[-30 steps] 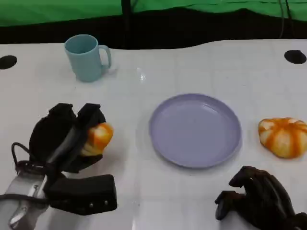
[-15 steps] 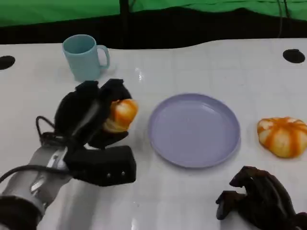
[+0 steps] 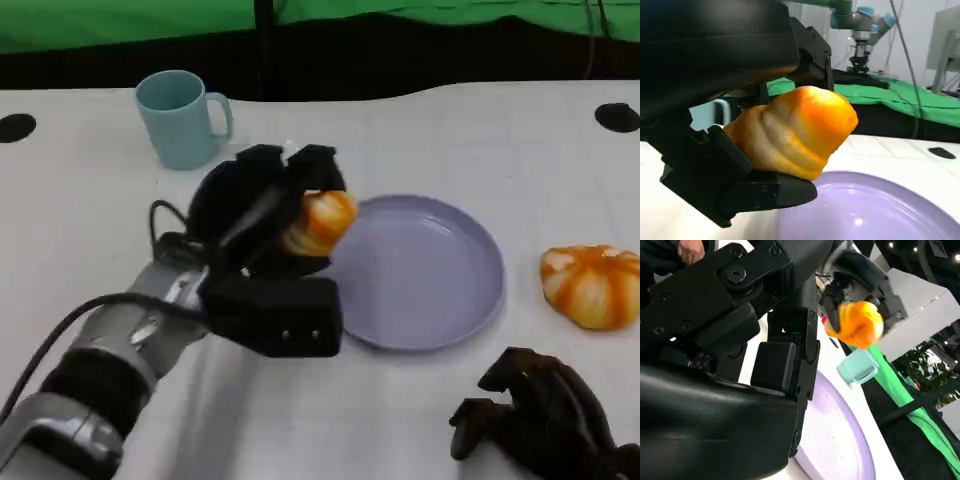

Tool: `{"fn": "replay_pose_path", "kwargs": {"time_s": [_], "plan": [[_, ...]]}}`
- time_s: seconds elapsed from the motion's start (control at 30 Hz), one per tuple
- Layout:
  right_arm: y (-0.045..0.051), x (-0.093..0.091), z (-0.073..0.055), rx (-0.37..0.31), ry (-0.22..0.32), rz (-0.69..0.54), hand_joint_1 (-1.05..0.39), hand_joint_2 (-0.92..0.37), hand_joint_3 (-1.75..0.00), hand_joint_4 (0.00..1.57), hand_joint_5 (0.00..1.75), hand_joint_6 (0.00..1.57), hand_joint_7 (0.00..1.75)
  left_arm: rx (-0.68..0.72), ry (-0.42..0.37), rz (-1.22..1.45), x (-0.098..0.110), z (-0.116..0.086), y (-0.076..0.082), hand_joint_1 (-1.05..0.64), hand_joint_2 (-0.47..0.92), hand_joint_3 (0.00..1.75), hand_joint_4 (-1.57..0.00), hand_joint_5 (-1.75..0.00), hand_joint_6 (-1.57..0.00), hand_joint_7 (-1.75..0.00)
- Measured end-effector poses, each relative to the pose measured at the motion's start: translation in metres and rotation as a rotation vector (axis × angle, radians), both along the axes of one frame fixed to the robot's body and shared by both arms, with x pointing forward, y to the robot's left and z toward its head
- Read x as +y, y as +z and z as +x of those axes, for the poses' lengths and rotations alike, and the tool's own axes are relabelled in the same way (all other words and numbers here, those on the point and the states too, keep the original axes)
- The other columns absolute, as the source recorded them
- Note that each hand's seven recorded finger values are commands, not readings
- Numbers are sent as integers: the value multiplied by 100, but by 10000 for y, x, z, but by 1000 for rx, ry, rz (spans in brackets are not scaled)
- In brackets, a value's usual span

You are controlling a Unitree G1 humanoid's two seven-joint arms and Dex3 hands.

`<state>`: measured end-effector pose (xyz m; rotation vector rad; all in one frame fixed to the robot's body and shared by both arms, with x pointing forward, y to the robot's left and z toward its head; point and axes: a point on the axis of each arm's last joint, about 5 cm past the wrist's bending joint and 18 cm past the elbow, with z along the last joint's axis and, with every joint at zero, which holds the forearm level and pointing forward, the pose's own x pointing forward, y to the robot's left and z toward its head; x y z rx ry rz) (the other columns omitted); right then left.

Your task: Grasp the bread from the table and place it into the plate.

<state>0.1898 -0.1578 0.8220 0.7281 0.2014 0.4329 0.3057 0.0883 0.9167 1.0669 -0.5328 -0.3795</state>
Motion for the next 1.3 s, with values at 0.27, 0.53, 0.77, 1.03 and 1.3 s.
{"fn": "replay_pose_path", "kwargs": {"time_s": [0.27,0.53,0.77,1.03,1.3], "plan": [[0,-2,-3,-7,2,-3,-104,-72,0,157,72,157,35,18,-94,1,-286,25,55,-28,55,117,-95,-175,-75,-168],[-3,2,-6,-8,6,0,-104,-72,0,157,73,157,37,47,-136,37,-507,17,47,-26,52,117,-98,-175,-71,-174],[-4,16,-14,-12,6,0,-104,-73,0,157,72,157,37,53,-158,53,-647,31,106,-25,60,99,-90,-175,-71,-147],[10,28,-23,-25,8,-9,-104,-74,-1,157,73,157,36,158,-184,157,-631,50,99,-47,91,32,-44,-109,-47,-38],[20,27,-42,-32,4,-18,-103,-74,-1,157,74,157,37,262,-198,305,-602,88,129,-94,92,49,-6,-37,-16,-3]]}}
